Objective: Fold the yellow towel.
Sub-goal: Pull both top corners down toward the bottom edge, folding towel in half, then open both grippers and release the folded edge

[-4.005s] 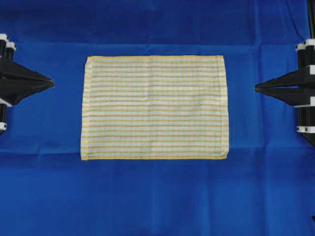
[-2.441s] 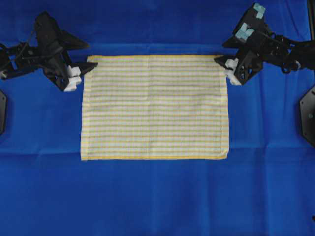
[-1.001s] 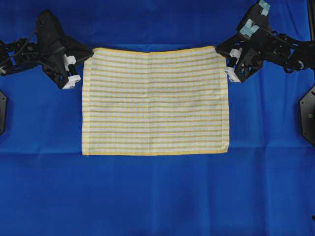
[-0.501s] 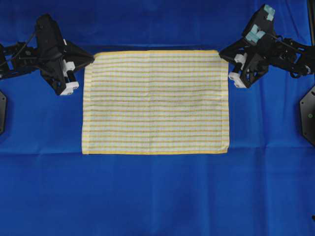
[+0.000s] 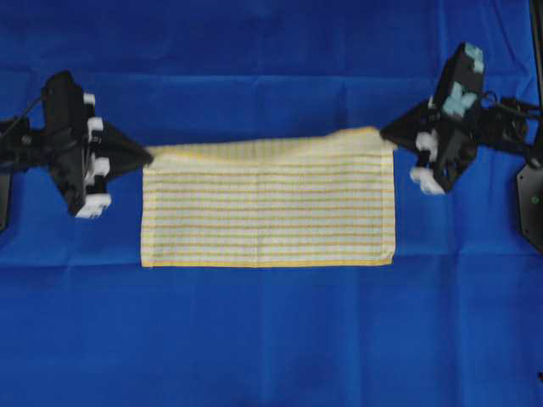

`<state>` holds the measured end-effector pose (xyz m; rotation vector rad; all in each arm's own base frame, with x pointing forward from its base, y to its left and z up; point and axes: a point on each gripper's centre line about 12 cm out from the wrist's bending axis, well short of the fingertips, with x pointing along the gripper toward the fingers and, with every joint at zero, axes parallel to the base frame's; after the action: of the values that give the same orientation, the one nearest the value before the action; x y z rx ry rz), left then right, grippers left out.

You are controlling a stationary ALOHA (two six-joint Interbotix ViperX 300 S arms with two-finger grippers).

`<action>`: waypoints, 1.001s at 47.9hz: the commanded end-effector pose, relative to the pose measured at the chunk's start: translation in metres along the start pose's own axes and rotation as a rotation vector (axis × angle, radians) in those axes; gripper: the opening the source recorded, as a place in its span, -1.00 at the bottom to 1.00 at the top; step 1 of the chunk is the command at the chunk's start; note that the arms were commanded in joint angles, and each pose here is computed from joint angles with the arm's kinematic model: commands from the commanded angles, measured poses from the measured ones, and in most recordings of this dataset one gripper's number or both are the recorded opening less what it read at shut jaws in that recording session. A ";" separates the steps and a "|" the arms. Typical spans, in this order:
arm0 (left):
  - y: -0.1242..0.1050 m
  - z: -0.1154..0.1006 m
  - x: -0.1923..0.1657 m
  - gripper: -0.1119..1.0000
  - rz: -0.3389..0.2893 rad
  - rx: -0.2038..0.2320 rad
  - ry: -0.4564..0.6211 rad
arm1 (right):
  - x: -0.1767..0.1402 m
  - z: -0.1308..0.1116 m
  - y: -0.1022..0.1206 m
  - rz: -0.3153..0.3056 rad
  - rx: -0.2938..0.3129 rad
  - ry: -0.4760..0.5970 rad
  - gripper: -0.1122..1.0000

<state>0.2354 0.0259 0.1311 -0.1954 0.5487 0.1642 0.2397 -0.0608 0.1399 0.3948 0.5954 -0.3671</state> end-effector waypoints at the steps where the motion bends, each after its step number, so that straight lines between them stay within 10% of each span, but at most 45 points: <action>1: -0.012 0.004 -0.006 -0.70 -0.048 -0.003 -0.030 | -0.006 -0.001 0.013 0.048 -0.002 -0.009 -0.70; 21: -0.050 -0.003 -0.013 -0.70 -0.191 -0.007 -0.008 | -0.016 -0.021 0.057 0.206 -0.001 0.043 -0.70; 48: -0.065 -0.005 0.002 -0.72 -0.212 0.016 0.059 | -0.003 -0.029 0.068 0.204 -0.023 0.122 -0.70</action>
<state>0.2424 -0.0359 0.1305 -0.2411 0.5921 -0.0471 0.2479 0.0085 0.1328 0.4532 0.6758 -0.1553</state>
